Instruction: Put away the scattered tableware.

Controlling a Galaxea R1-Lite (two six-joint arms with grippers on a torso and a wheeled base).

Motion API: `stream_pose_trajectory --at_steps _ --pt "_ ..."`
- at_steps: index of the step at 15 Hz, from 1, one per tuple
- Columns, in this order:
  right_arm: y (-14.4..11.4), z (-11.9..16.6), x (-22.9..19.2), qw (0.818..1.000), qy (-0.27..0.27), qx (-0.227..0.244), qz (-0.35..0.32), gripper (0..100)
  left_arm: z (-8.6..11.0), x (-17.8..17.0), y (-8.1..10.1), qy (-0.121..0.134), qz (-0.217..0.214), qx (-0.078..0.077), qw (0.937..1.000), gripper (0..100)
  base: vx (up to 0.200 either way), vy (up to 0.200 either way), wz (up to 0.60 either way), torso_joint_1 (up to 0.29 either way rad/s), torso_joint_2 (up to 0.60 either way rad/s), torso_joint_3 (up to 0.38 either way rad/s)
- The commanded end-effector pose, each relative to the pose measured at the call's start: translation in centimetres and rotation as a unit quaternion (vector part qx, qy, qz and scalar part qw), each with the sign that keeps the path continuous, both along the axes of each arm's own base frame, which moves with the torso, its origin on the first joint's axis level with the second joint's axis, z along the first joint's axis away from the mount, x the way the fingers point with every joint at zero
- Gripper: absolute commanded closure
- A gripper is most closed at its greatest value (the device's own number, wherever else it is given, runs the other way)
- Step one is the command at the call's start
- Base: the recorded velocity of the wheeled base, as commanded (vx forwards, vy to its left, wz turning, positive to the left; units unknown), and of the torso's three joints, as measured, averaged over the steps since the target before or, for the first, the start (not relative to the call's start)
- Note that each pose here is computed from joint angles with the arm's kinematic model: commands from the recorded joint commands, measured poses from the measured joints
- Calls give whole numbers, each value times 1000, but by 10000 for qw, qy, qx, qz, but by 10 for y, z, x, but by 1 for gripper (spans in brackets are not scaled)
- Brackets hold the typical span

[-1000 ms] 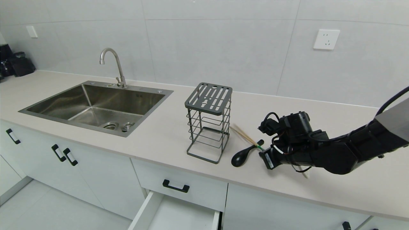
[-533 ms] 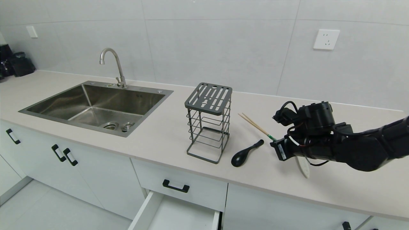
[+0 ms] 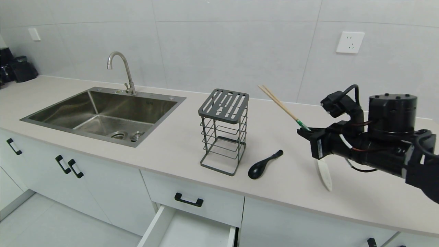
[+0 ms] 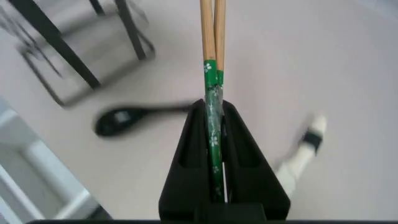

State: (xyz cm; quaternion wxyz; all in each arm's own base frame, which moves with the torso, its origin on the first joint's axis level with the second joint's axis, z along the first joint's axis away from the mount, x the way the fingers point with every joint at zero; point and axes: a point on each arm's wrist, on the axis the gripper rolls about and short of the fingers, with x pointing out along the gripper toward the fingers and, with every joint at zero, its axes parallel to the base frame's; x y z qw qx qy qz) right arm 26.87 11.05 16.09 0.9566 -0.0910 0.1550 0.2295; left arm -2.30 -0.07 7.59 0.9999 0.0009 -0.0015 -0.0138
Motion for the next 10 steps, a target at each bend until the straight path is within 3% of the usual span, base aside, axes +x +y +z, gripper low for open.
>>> stream_pose_trajectory --at_steps 1,4,6,8,10 --pt "5 21 -19 9969 -594 299 419 100 0 0 0 7 0 -1 10000 0 0 0 0 0 0 0" --pt "20 47 -48 9847 -1085 495 1272 100 0 0 0 7 0 -1 10000 0 0 0 0 0 0 0" --pt "33 55 -67 9746 -1035 557 1905 100 0 0 0 7 0 -1 10000 0 0 0 0 0 0 0" --pt "47 59 -88 9666 -723 533 2401 100 0 0 0 7 0 -1 10000 0 0 0 0 0 0 0" --pt "70 52 -119 9489 -16 190 3151 100 0 0 0 7 0 -1 10000 0 0 0 0 0 0 0"
